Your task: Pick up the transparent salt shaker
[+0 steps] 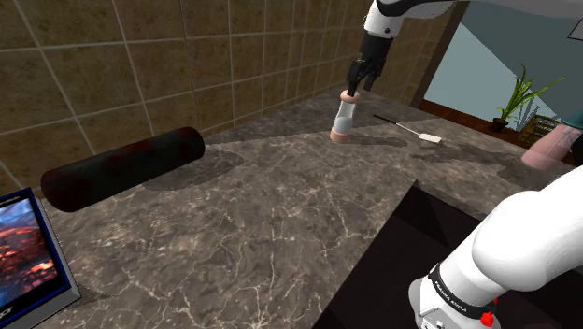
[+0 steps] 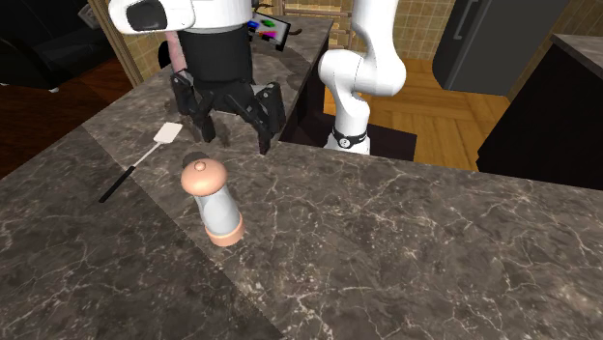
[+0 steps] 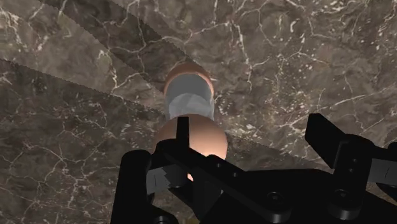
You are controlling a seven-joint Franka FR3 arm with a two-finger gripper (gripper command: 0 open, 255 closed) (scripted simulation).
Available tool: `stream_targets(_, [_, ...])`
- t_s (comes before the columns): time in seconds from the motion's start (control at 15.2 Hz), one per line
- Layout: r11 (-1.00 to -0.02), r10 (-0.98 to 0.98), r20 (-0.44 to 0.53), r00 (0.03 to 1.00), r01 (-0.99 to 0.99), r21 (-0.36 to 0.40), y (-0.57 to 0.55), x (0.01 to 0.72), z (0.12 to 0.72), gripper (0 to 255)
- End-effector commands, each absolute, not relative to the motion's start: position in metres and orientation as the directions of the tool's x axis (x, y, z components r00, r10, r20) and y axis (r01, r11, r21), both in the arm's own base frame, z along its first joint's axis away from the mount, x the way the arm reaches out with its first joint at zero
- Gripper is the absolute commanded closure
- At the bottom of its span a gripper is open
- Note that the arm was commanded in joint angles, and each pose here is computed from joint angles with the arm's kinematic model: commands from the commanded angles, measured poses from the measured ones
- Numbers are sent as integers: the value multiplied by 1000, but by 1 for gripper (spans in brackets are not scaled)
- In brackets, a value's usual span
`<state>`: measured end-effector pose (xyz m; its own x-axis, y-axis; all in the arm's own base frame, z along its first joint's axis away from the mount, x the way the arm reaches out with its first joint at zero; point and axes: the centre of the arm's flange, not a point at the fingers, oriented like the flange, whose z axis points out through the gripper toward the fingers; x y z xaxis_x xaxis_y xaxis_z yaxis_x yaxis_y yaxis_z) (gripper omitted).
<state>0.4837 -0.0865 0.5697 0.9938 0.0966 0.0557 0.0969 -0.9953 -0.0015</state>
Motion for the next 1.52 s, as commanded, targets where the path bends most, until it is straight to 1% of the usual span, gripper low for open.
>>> stream_targets(0.0, [-995,103,59,993,104,-4,-99,508,570,0])
stream_targets(0.26, [-993,114,65,991,115,-10,-123,550,570,0])
stream_targets(0.86, [-993,114,65,991,115,-10,-123,550,530,0])
stream_targets(0.92, [-993,114,65,991,115,-10,-123,549,530,255])
stream_targets(1.45, [-993,114,65,991,115,-10,-123,549,530,255])
